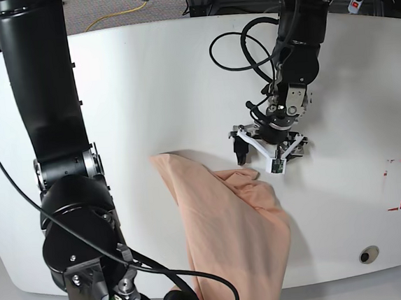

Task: Fold the T-shirt properly

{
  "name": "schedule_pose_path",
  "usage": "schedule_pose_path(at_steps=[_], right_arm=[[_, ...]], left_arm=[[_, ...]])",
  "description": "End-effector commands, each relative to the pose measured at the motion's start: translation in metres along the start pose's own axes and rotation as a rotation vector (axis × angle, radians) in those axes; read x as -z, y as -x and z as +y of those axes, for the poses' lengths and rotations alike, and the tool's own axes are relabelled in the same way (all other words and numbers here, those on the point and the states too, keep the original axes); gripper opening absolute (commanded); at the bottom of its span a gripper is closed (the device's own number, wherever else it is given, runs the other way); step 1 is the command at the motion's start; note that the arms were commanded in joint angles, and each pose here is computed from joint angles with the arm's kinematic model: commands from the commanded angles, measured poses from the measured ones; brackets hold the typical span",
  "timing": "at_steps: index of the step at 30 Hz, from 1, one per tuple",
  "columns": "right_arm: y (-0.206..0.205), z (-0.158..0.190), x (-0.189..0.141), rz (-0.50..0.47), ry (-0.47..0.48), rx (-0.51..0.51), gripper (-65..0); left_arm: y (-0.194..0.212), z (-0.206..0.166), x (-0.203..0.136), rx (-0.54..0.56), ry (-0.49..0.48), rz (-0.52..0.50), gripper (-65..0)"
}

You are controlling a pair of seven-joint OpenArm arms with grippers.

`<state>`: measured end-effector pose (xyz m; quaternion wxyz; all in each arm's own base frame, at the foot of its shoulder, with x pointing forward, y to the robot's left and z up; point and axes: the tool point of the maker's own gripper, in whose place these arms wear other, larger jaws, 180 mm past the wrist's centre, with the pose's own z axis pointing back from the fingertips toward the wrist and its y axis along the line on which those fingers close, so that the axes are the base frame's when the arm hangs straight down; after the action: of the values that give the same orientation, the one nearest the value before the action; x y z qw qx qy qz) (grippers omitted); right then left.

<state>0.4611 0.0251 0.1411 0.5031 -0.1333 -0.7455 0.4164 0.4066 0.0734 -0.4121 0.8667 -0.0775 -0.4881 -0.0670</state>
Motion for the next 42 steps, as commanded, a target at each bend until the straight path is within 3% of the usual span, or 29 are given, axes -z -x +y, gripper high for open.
schedule_pose_path(at_steps=[1,12,16,27,33,42], right_arm=[[-0.020,-0.019,-0.005,-0.053,0.048,-0.006,-65.0],[-0.010,-0.028,-0.008,-0.031,0.067,-0.014,-65.0],[0.000,-0.029,-0.010,-0.011,0.071,-0.016,-65.0],[0.013,-0.032,-0.012,0.018,0.077,-0.022,-65.0],[0.028,-0.040,-0.015,0.037,0.096,0.024,-65.0],[0.070,-0.064,-0.030,0.120,0.154,0.045,-65.0]], left_arm=[[-0.021,-0.006,0.010,-0.019,0.010,-0.045,-12.2],[-0.009,-0.039,0.026,-0.033,0.128,-0.027,-14.2],[-0.004,-0.037,0.029,-0.035,0.124,-0.009,-31.1],[0.006,-0.032,0.035,-0.036,0.116,0.028,-65.0],[-0.014,-0.027,0.030,-0.021,0.113,-0.025,-65.0],[-0.038,0.011,-0.011,0.083,0.070,-0.140,-65.0]])
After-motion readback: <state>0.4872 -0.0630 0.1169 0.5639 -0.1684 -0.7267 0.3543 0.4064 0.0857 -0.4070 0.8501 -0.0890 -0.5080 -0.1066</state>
